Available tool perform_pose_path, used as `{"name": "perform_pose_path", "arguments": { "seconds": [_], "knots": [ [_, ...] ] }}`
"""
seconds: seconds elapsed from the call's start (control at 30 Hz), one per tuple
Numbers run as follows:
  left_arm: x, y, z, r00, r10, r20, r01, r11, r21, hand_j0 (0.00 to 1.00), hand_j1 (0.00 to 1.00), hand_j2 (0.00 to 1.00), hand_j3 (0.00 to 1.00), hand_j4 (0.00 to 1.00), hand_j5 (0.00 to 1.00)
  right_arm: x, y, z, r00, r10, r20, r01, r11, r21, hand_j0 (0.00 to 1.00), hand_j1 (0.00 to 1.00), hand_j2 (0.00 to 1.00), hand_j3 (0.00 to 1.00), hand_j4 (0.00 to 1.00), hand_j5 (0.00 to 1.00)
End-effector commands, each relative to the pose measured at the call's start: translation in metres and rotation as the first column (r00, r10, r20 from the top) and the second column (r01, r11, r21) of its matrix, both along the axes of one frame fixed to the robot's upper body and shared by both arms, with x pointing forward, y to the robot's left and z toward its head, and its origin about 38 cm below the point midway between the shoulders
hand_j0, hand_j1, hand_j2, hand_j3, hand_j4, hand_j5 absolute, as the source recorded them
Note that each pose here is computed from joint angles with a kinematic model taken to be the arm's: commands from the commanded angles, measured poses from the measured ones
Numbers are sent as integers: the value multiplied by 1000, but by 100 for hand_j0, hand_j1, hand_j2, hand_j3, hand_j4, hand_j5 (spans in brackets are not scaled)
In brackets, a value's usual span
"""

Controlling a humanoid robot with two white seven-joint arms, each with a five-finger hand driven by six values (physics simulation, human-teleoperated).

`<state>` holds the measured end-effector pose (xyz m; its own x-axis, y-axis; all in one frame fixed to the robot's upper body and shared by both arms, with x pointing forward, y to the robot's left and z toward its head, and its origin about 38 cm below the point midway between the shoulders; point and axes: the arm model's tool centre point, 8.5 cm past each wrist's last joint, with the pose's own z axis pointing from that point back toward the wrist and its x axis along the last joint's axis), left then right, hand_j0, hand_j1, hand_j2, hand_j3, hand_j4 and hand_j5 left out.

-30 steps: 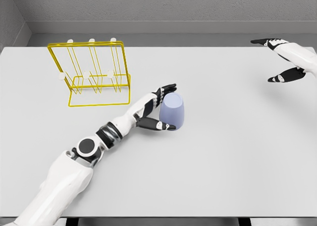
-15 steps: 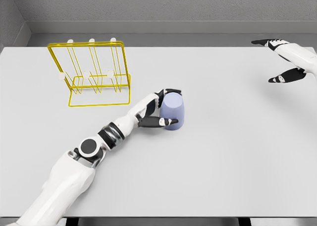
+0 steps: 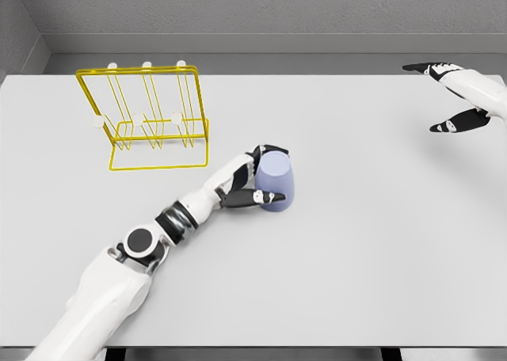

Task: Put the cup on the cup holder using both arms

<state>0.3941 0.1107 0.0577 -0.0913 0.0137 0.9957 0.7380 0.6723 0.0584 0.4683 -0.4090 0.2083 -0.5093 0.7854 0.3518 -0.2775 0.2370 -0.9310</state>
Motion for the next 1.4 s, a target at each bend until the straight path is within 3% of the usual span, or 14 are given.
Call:
{"name": "perform_pose_path", "arguments": {
  "seconds": [0.0, 0.07, 0.23, 0.43, 0.6, 0.87, 1.37],
  "knots": [
    [-1, 1, 2, 1000, -22, 14, 21, 1000, 4, 45, 45, 45, 45, 45, 45, 0, -1, 1, 1000, -3, 1, 3, 1000, 7, 100, 100, 100, 100, 100, 100],
    [-3, -1, 8, 999, -27, 26, 27, 1000, -10, 45, 45, 45, 45, 45, 45, 0, -1, 1, 1000, -3, 1, 3, 1000, 7, 100, 100, 100, 100, 100, 100],
    [-8, -3, 47, 989, -65, 131, 70, 997, -39, 45, 45, 45, 45, 45, 45, 0, -1, 1, 1000, -4, 2, 4, 1000, 7, 100, 100, 100, 100, 100, 100],
    [-12, 17, 71, 982, -75, 172, 86, 994, -60, 46, 46, 46, 46, 46, 46, 0, -1, 1, 1000, -4, 1, 4, 1000, 7, 100, 100, 100, 100, 100, 100],
    [-17, 31, 83, 979, -81, 187, 96, 993, -69, 46, 46, 46, 46, 46, 46, 0, -1, 1, 1000, -4, 0, 4, 1000, 7, 100, 100, 100, 100, 100, 100],
    [-26, 74, 119, 969, -67, 238, 87, 993, -74, 46, 46, 46, 46, 46, 46, 0, -2, 1, 1000, -5, 1, 5, 1000, 6, 100, 100, 100, 100, 100, 100],
    [-16, 145, 165, 966, 14, 257, 15, 994, -107, 46, 46, 46, 46, 46, 46, 0, -1, 1, 1000, -5, 2, 5, 1000, 7, 100, 100, 100, 100, 100, 100]
  ]
}}
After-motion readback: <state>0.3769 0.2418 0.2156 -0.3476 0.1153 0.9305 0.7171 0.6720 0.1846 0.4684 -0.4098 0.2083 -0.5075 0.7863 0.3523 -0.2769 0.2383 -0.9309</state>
